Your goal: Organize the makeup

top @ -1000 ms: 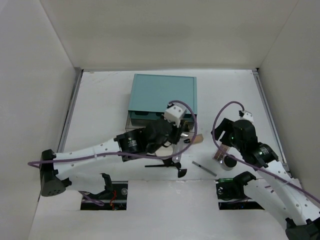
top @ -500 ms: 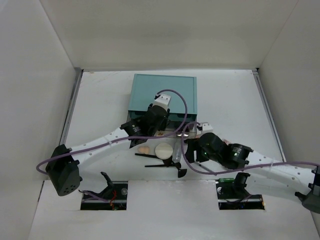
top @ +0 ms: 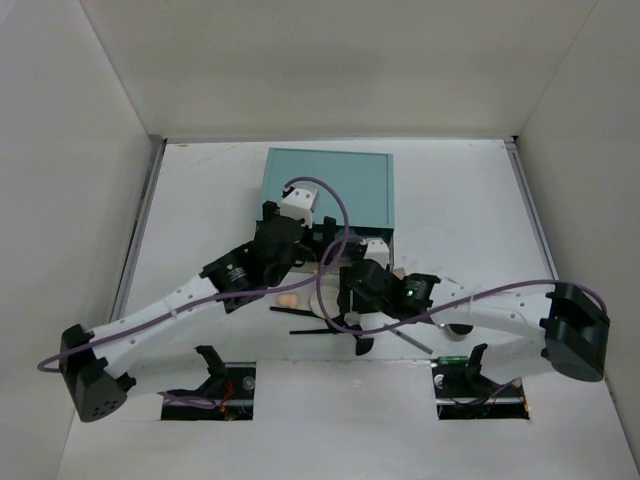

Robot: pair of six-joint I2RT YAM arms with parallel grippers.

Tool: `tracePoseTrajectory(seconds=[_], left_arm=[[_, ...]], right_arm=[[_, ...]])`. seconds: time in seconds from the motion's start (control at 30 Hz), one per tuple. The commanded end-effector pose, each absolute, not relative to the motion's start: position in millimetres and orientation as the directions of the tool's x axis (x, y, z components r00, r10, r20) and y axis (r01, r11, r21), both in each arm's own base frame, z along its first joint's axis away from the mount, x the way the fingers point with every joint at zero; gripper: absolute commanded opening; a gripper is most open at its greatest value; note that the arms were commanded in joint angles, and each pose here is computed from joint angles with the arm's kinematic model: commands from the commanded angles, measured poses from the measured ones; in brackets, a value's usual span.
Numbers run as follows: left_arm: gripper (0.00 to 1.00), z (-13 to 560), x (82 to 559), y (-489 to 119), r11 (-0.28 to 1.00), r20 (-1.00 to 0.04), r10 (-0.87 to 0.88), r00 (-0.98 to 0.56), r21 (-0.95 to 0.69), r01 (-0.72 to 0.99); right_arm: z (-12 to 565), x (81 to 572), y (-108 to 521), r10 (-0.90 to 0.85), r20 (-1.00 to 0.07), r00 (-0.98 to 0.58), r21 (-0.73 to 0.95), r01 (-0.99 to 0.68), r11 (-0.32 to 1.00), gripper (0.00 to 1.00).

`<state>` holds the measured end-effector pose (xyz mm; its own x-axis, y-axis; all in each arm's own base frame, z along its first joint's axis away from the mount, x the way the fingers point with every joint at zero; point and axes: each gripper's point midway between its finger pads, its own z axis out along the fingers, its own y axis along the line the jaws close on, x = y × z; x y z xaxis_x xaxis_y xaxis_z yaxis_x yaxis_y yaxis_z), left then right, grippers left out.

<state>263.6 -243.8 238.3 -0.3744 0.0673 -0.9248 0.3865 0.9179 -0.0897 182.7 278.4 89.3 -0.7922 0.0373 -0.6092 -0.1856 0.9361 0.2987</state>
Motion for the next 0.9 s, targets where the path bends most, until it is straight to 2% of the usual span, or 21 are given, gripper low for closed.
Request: tracePoseTrajectory(seconds=[0.0, 0.3, 0.47, 0.6, 0.73, 0.8, 0.87], left_arm=[[1.0, 254.8, 249.8, -224.8, 0.923, -0.937, 0.018, -0.349, -0.119, 0.367], [1.0, 267.5, 235.6, -158.3, 0.968, -0.946, -0.079, -0.315, -0.149, 0.202], [1.0, 264.9, 232.1, -144.3, 0.971, -0.94, -0.115, -0.323, -0.174, 0.163], [1.0, 263.0, 232.8, -139.3, 0.973, -0.937, -0.123, -0.327, -0.178, 0.144], [1.0, 263.5, 235.5, -136.2, 0.975, -0.936, -0.127, -0.327, -0.178, 0.13], [1.0, 264.3, 236.5, -135.2, 0.976, -0.936, -0.131, -0.326, -0.18, 0.125], [1.0, 266.0, 236.4, -134.2, 0.975, -0.937, -0.136, -0.323, -0.184, 0.124]], right_arm=[[96.6, 199.6, 292.7, 0.134, -0.638, -0.759, 0.322, -0.104, 0.941, 0.74], [60.1, 197.9, 278.6, 0.169, -0.608, -0.776, 0.248, 0.017, 0.969, 0.72], [48.8, 189.3, 276.3, 0.152, -0.602, -0.784, 0.218, 0.022, 0.976, 0.65], [38.9, 180.2, 271.5, 0.142, -0.586, -0.798, 0.189, 0.036, 0.981, 0.64], [35.7, 173.6, 268.2, 0.142, -0.58, -0.802, 0.179, 0.045, 0.983, 0.52], [44.4, 171.7, 268.0, 0.151, -0.592, -0.792, 0.191, 0.044, 0.981, 0.38], [58.1, 170.7, 269.3, 0.156, -0.611, -0.776, 0.207, 0.034, 0.978, 0.31]])
